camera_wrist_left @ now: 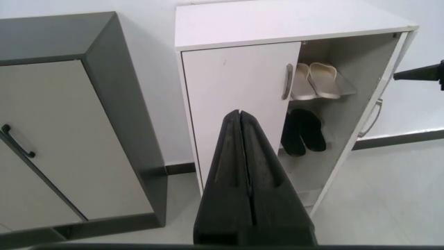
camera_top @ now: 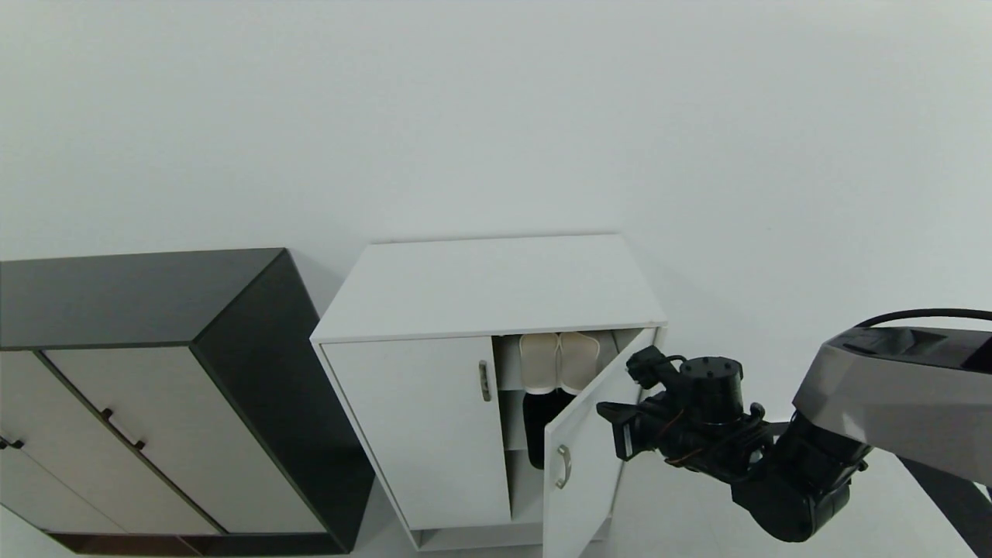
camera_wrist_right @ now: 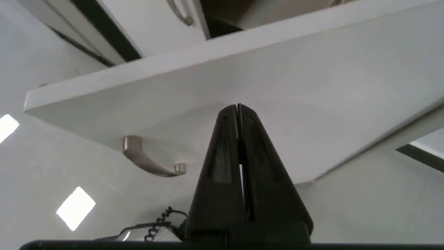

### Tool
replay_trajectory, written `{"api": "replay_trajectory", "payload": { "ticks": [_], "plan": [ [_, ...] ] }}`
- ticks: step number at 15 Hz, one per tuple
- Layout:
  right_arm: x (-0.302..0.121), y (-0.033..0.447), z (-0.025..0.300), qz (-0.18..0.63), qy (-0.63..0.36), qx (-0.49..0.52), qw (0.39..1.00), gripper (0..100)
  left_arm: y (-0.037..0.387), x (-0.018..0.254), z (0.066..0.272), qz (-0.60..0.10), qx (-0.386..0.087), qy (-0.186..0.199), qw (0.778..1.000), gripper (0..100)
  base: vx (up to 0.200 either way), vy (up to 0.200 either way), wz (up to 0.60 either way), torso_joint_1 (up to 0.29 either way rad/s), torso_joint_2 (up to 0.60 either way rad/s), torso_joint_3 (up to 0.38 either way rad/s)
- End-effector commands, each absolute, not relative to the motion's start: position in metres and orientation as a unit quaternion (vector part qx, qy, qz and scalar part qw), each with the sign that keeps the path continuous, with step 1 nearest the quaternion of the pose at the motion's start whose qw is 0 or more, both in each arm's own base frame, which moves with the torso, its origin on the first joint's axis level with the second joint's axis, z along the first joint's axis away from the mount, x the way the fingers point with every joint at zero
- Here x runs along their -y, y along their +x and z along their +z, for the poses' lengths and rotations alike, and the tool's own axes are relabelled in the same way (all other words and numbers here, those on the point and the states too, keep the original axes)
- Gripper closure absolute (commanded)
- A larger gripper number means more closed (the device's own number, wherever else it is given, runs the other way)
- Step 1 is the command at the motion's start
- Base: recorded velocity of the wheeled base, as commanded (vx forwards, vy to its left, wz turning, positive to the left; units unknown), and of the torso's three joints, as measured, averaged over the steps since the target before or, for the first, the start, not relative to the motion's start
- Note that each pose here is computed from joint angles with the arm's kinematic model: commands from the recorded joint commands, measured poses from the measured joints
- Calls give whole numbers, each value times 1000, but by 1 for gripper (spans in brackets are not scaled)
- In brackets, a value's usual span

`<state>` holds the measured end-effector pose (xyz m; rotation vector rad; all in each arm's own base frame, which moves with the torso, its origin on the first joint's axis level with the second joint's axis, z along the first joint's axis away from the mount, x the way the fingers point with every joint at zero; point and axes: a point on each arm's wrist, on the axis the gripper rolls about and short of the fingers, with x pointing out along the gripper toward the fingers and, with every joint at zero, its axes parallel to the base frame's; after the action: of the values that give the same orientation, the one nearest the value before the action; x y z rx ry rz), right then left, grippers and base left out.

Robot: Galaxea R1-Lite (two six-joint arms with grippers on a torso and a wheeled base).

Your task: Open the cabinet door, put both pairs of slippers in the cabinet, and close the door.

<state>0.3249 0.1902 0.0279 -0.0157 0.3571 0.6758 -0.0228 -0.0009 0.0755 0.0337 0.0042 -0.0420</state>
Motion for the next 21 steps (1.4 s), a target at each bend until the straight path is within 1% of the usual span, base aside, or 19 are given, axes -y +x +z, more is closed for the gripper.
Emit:
{"api": "replay_trajectory", "payload": {
  "ticks": [1,4,10,18,21],
  "plan": [
    [-201,327,31,325,-11,-169,930,100,-23,1,75,-21,-2,17,1000,100,0,0,0,0,0,0],
    [-204,335,31,297,0,-182,937,100,-23,1,75,-21,-2,17,1000,100,0,0,0,0,0,0],
    [-211,350,30,247,-1,-161,956,100,-23,1,75,-21,-2,17,1000,100,0,0,0,0,0,0],
    [-219,365,44,200,24,-151,968,100,-23,1,75,-21,-2,17,1000,100,0,0,0,0,0,0],
    [-224,375,39,169,22,-141,975,100,-23,1,75,-21,-2,17,1000,100,0,0,0,0,0,0]
  ]
}}
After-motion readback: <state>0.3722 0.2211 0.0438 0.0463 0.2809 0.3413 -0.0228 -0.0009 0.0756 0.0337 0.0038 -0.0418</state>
